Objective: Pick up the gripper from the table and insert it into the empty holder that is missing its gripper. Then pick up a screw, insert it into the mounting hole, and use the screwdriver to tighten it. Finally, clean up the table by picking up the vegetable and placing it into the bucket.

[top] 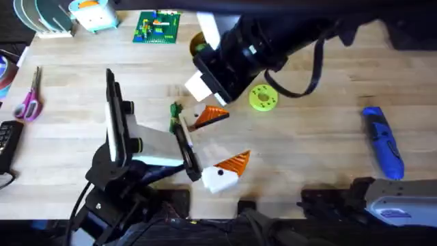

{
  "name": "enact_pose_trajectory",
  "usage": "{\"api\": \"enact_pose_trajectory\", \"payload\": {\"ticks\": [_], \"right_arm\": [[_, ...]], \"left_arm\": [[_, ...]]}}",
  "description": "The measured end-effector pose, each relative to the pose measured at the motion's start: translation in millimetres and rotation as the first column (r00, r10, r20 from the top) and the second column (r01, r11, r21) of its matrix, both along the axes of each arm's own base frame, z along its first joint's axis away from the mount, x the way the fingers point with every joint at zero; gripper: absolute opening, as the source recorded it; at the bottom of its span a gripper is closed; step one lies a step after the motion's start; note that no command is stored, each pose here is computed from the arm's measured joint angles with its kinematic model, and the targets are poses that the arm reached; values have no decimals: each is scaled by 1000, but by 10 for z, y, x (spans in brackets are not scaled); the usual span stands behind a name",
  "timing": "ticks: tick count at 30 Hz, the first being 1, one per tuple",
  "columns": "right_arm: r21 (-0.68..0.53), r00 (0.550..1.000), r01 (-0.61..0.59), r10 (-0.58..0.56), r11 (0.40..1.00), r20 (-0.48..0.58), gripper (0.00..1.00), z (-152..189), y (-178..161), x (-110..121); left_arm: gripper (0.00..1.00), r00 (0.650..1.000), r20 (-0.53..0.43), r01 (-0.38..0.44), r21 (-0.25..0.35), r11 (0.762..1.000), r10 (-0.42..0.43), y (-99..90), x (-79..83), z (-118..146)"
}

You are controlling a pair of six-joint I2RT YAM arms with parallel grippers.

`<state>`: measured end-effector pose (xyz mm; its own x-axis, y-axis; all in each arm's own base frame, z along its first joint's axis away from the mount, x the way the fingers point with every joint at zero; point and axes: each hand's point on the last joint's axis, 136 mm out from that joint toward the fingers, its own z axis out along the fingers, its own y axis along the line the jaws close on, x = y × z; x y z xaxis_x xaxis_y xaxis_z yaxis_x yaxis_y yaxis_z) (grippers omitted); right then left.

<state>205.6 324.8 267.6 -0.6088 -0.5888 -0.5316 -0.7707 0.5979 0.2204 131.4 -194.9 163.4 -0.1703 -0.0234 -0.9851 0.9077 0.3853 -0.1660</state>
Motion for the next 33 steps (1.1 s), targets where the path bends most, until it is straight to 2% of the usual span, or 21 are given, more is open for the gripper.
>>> {"api": "enact_pose_trajectory", "payload": {"ticks": [9, 26, 33], "right_arm": [[-40, 999, 1, -3, 999, -54, 7, -134, 43, -116], [-80, 997, -21, 16, 997, -74, 7, -307, 155, -170], [-133, 994, -25, 10, 991, -110, 7, -493, 160, -166]], "left_arm": [[992, 1000, 0, 0, 0, 1000, 0, 0, 0, 0], [992, 1000, 0, 0, 0, 1000, 0, 0, 0, 0], [992, 1000, 0, 0, 0, 1000, 0, 0, 0, 0]]}}
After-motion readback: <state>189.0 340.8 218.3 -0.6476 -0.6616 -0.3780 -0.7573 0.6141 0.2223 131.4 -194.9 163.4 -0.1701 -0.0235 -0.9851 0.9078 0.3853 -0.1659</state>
